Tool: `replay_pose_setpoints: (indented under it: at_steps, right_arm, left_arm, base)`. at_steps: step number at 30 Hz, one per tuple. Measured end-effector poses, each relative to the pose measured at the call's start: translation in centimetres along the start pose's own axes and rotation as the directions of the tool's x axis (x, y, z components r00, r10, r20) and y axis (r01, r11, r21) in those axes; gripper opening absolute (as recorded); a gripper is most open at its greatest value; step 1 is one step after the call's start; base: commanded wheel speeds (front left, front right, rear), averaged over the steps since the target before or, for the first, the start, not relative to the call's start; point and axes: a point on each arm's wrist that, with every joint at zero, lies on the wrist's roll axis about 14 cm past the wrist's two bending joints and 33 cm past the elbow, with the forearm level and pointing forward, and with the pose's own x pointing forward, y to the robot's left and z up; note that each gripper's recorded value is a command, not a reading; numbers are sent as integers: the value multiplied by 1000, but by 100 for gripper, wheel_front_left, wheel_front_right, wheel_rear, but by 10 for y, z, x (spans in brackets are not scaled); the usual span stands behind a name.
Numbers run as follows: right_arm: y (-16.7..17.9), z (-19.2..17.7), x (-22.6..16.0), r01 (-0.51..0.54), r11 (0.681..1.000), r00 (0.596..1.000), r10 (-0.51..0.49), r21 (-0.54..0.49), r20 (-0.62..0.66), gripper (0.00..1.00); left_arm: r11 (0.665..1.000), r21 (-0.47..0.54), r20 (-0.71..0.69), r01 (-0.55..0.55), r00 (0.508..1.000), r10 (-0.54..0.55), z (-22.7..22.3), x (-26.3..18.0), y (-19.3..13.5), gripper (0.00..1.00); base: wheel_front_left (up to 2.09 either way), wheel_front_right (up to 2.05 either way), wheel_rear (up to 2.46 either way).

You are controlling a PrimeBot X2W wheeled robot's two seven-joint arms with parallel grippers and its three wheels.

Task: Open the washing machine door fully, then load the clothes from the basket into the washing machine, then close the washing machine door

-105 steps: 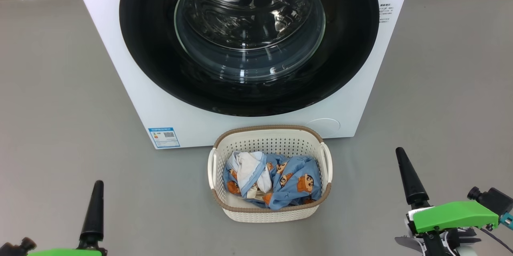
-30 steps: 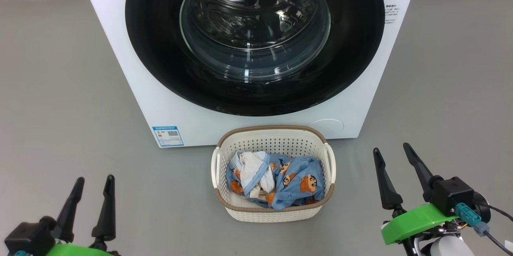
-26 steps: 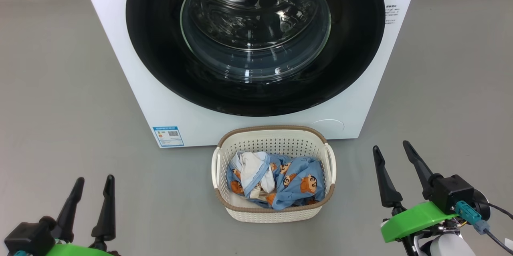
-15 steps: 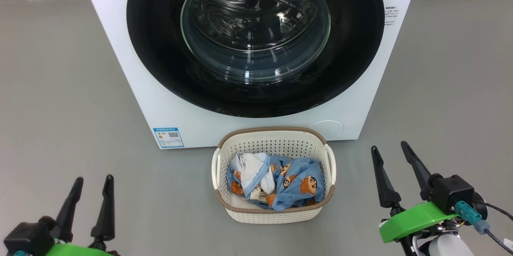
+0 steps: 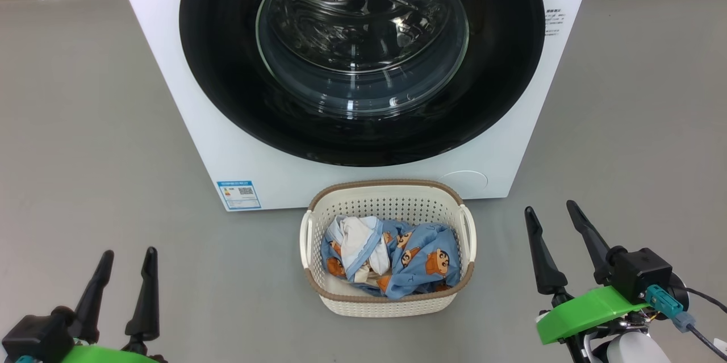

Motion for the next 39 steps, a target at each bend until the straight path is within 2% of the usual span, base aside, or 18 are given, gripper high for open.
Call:
replay_pose_setpoints:
  at_steps: [21,39]
  right_arm:
    - [0,0,0,2,1000,1000,-2,7,2,100]
    - [2,1,-1,-6,1000,1000,6,6,3,100]
  left_arm:
    - [1000,14,3,-5,1000,5,1,1,2,100]
    - [1000,9,10,2,1000,-2,3,0,-2,100]
  base:
    - [10,10,-20]
    - [105,105,-211]
